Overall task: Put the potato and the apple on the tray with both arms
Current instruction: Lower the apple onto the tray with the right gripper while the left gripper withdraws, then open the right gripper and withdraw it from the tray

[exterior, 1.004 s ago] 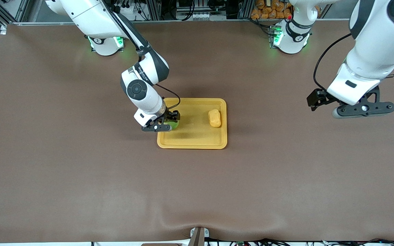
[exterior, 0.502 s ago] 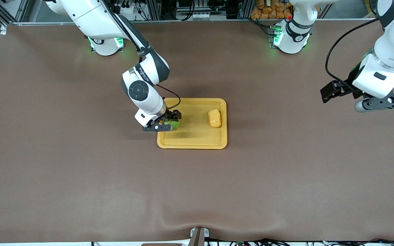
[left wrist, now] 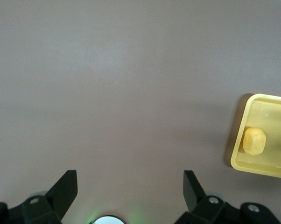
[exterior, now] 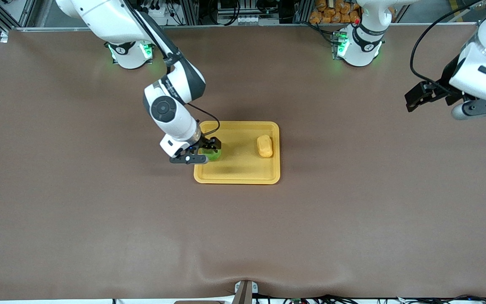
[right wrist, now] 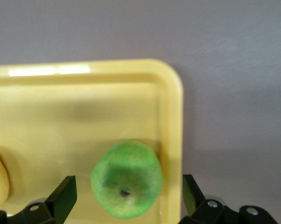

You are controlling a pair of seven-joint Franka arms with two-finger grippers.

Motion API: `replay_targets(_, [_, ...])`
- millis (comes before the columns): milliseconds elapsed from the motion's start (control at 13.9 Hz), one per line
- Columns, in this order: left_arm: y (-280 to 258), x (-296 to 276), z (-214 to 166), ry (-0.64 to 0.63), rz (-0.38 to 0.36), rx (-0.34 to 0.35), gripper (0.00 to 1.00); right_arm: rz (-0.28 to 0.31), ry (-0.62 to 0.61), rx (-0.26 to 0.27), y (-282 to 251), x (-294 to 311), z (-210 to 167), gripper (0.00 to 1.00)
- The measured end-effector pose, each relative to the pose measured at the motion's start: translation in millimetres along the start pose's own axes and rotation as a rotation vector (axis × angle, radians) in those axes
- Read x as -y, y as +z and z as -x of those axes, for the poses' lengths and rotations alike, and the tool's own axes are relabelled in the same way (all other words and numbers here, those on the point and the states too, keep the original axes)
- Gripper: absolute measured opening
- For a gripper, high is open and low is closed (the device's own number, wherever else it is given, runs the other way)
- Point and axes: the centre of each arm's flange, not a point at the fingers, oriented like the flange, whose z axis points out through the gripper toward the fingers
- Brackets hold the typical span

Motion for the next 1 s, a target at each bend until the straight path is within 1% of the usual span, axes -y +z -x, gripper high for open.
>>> replay_targets(287, [-5.2, 13.1, 3.0, 0.054, -0.002, 0.003, 1.0, -0.014, 0.099, -0.064, -74.1, -74.2, -45.9, 1.0])
replay_targets(502, [-6.0, 20.5, 10.5, 0.079, 0.007, 0.018, 1.0, 0.011, 0.058, -0.054, -139.8, -150.6, -61.2, 1.0])
replay_targets(717, [-8.5, 20.3, 25.8, 0.085, 0.004, 0.021, 1.0, 0.025, 0.028, -0.056, -206.7, -227.4, -59.1, 1.0])
replay_targets(861, [-10.6, 22.2, 34.7, 0.084, 0.001, 0.019, 1.0, 0.032, 0.02, -0.054, -243.8, -259.3, -47.3, 1.0])
replay_targets(1004, [-11.1, 25.5, 38.6, 0.08, -0.001, 0.019, 1.0, 0.039, 0.03, -0.044, -274.6, -277.2, -33.1, 1.0])
